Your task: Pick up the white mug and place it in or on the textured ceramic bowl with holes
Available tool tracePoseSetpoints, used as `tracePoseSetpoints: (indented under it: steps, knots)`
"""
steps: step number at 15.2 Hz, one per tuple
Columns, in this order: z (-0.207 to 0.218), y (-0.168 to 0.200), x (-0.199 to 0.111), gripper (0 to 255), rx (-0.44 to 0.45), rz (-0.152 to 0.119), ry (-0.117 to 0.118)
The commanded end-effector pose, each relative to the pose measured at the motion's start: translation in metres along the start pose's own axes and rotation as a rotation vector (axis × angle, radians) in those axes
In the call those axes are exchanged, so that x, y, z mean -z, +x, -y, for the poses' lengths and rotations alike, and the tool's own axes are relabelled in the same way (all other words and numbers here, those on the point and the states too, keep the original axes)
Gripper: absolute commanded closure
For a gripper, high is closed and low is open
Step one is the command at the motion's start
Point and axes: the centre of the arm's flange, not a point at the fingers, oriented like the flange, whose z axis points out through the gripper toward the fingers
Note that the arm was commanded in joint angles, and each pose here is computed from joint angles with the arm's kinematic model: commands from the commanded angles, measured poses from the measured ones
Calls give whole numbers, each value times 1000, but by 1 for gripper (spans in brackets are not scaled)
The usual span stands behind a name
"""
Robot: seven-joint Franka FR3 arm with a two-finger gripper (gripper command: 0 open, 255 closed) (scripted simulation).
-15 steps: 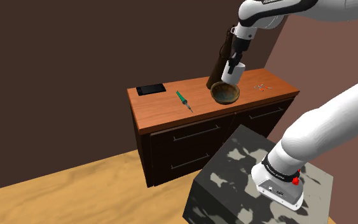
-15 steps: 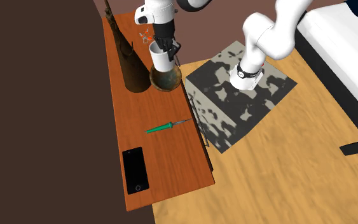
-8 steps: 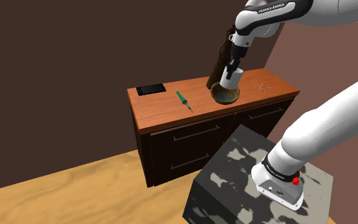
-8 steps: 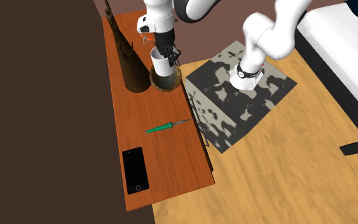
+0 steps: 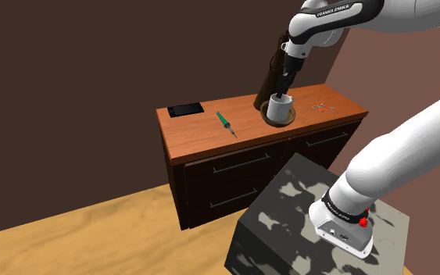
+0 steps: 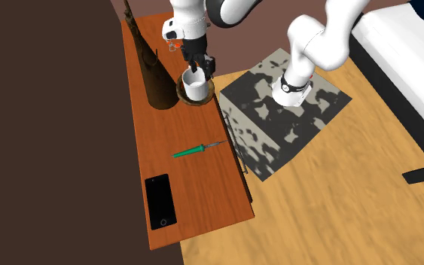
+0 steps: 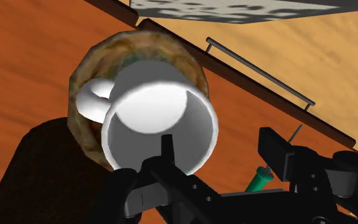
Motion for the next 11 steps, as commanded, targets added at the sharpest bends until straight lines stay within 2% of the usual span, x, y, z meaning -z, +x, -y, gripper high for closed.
tracePoseSetpoints:
  steps: [1, 4, 8, 11]
  knots:
    - [0, 0, 0, 0, 0, 0, 0]
    - [0, 0, 0, 0, 0, 0, 0]
    - [0, 0, 50, 0, 0, 0, 0]
    - [0, 0, 50, 0, 0, 0, 0]
